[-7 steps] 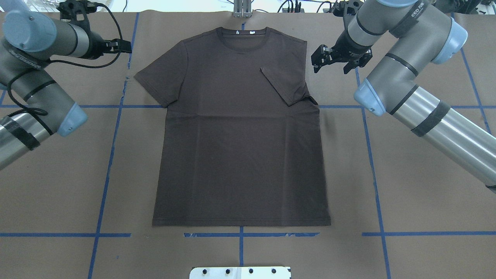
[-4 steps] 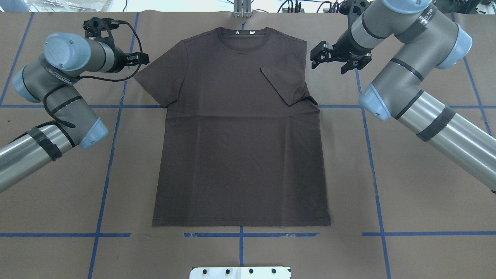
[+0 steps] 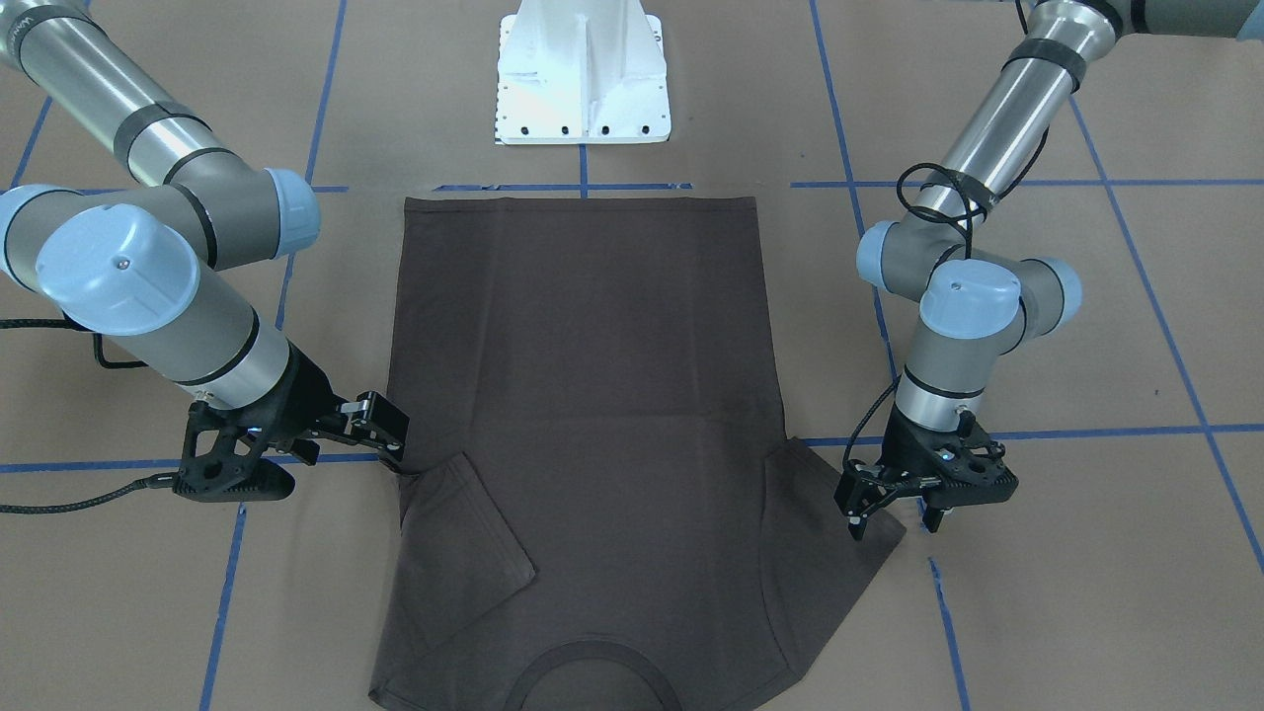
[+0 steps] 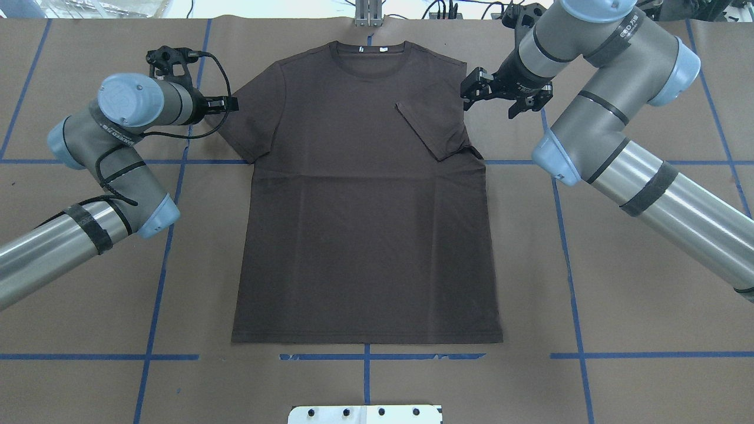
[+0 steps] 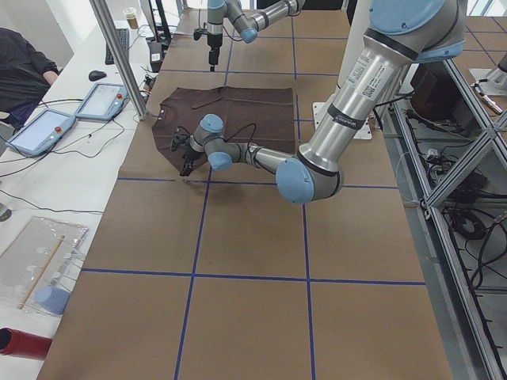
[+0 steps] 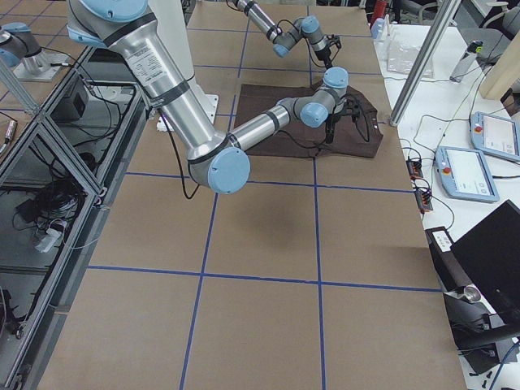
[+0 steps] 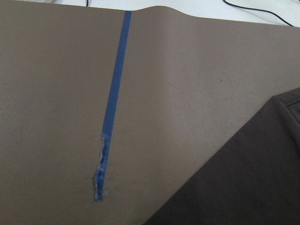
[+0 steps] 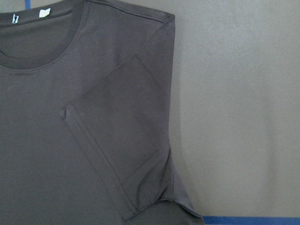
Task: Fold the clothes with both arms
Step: 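Move the left gripper to the sleeve nearest it while the right gripper withdraws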
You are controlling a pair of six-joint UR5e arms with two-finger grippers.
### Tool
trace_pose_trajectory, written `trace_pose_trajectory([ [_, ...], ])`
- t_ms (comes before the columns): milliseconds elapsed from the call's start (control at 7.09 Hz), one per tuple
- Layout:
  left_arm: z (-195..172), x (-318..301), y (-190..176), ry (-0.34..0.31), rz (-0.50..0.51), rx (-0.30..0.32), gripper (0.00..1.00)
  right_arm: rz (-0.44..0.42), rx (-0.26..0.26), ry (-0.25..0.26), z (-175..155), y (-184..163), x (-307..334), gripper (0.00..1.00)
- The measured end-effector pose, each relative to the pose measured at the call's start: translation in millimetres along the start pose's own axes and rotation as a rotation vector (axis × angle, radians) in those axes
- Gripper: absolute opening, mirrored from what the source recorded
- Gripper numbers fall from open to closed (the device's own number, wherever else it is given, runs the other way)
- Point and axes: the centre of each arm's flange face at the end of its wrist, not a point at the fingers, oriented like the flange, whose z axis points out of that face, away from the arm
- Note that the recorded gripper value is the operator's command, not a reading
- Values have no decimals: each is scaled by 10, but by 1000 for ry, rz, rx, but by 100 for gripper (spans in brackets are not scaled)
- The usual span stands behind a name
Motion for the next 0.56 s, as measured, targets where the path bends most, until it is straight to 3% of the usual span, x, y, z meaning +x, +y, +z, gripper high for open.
trace_pose_trajectory([
  [282,79,-75,40,-8,2,-4,86,6,-25,11,-47,-24,-6,100],
  [564,98,-90,48,-11,3,-6,54,2,-36,9,-107,-65,7,100],
])
